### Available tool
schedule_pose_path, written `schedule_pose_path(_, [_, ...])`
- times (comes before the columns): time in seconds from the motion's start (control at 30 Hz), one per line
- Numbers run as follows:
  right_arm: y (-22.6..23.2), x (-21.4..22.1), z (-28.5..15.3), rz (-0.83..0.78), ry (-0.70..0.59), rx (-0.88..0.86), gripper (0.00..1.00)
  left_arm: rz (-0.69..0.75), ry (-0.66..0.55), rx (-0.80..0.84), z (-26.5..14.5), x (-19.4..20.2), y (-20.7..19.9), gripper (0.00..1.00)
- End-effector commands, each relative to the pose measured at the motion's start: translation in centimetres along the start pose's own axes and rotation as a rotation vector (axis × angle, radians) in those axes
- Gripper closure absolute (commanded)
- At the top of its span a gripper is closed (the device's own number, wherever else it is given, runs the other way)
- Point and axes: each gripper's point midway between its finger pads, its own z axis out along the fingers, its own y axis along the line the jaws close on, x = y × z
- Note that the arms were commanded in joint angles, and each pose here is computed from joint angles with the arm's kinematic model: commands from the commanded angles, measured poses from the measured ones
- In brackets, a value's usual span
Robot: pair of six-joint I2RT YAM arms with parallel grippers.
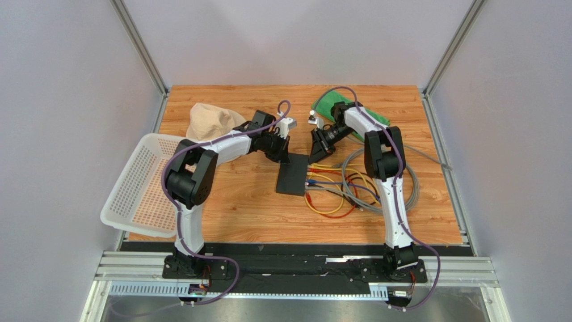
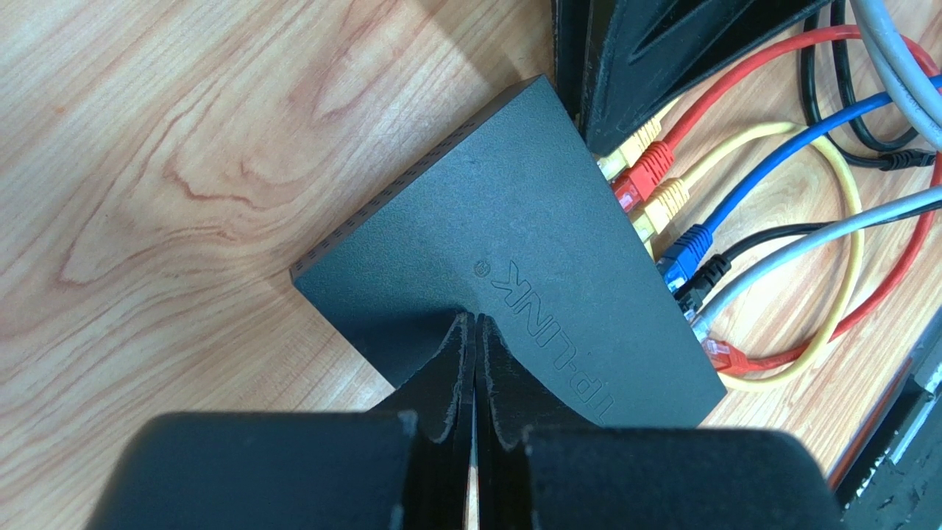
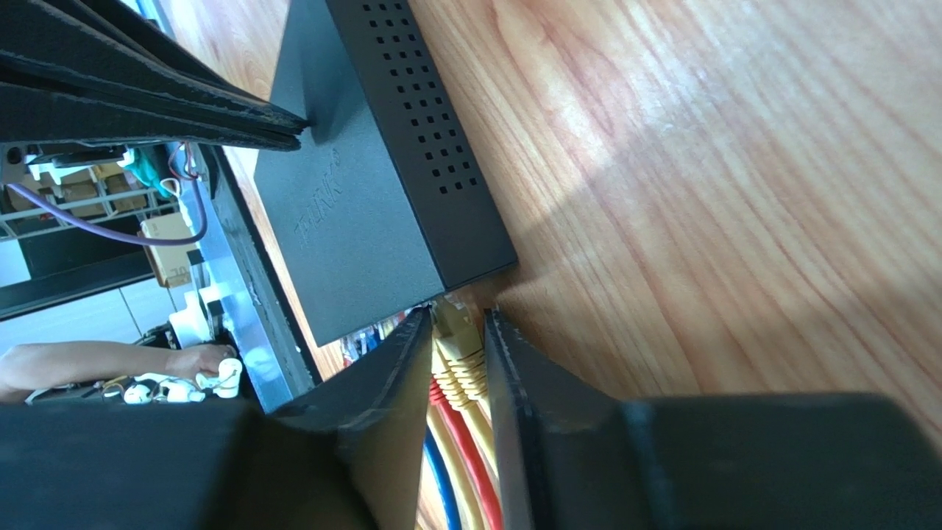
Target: Pull the plug from the switch port
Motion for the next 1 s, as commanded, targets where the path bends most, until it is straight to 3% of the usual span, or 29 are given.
schedule_pose_path(0.0, [-1.0, 1.7, 2.2, 0.005, 0.103, 0.050, 0.86, 0.014, 0.059, -0.037, 1.0, 1.7, 1.0, 1.00])
schedule_pose_path(0.1, [-1.2, 1.9, 2.5, 0.006, 0.114, 0.068, 1.00, 0.013, 0.062, -0.036, 1.1, 1.9, 1.0, 1.00])
schedule_pose_path(0.5, [-1.5, 2.9, 2.3, 0.018, 0.149, 0.090, 1.00, 0.038, 0.059, -0.036, 1.0, 1.7, 1.0, 1.00])
schedule_pose_path(0.8, [-1.1, 7.2, 1.8, 0.088, 0.324, 0.039, 1.00, 0.050, 0.061, -0.032, 1.1, 1.8, 0.6, 1.00])
schedule_pose_path(0.97, [-0.8, 5.5, 1.4, 0.088, 0.260, 0.016, 1.00, 0.069, 0.060, -0.030, 1.1, 1.7, 0.3, 1.00])
